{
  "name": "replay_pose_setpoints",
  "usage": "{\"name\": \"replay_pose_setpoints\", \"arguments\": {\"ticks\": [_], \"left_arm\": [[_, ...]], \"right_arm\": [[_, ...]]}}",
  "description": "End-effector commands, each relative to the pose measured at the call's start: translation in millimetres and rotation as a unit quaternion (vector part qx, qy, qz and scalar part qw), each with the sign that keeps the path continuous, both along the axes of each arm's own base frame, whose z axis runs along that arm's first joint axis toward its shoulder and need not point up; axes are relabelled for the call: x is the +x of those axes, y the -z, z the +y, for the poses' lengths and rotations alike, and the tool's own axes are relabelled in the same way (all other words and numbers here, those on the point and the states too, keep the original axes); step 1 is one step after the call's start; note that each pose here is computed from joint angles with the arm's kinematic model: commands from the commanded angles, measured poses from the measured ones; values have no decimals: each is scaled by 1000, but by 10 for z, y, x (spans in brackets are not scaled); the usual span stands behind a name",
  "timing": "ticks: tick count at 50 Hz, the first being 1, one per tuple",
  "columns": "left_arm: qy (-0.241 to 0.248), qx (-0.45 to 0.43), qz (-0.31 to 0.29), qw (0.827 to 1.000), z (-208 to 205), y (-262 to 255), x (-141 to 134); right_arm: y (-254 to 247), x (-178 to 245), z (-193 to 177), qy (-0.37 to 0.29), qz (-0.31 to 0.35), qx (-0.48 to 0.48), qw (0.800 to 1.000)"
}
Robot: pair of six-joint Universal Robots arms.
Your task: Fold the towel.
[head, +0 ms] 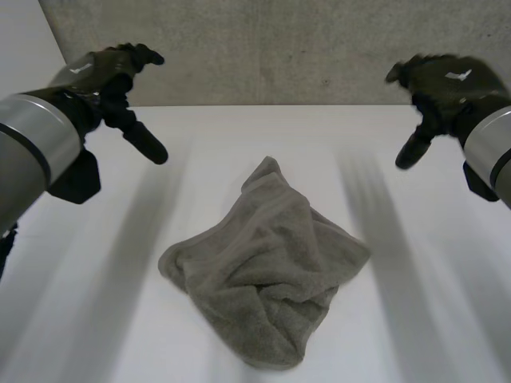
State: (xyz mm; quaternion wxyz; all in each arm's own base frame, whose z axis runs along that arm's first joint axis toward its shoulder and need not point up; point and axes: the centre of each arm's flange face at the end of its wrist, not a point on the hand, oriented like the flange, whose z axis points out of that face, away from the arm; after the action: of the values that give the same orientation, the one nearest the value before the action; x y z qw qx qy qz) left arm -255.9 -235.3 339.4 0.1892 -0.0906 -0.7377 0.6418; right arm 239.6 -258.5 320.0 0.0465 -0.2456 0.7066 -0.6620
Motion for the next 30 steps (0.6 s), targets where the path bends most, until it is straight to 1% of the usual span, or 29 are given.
{"name": "replay_pose_setpoints", "arguments": {"ticks": [1,2,3,5,6,8,9,11,12,14,17,19,24,25,30], "left_arm": [[48,2,-20,999,-77,349,-380],[64,-4,-35,997,-108,460,-518],[65,-4,-35,997,-108,461,-519],[112,-15,-77,991,-126,725,-837],[112,-16,-77,991,-126,726,-838],[152,-15,-113,982,-195,1018,-1053],[152,-15,-113,982,-195,1019,-1053],[195,0,-135,972,-218,1344,-1211],[195,0,-135,971,-218,1346,-1212],[226,21,-148,963,-211,1645,-1303],[238,29,-154,959,-181,1755,-1339],[252,35,-171,952,-143,1904,-1366],[258,37,-190,946,-126,2009,-1361],[260,36,-202,944,-122,2051,-1354],[262,30,-217,940,-95,2022,-1333]], "right_arm": [[217,69,78,-73,116,24,990],[240,66,78,-72,119,30,990],[269,70,70,-73,119,34,990],[306,70,61,-74,121,40,989],[330,70,51,-74,122,44,989],[348,58,39,-73,123,47,989],[348,58,39,-73,123,47,989],[392,52,15,-72,125,53,988],[392,52,15,-72,125,53,988],[421,55,7,-73,127,57,988],[449,57,3,-73,128,62,987],[457,57,7,-74,129,63,987],[483,58,4,-75,132,65,986],[498,60,-1,-75,133,66,986],[517,60,-5,-75,134,69,986]]}}
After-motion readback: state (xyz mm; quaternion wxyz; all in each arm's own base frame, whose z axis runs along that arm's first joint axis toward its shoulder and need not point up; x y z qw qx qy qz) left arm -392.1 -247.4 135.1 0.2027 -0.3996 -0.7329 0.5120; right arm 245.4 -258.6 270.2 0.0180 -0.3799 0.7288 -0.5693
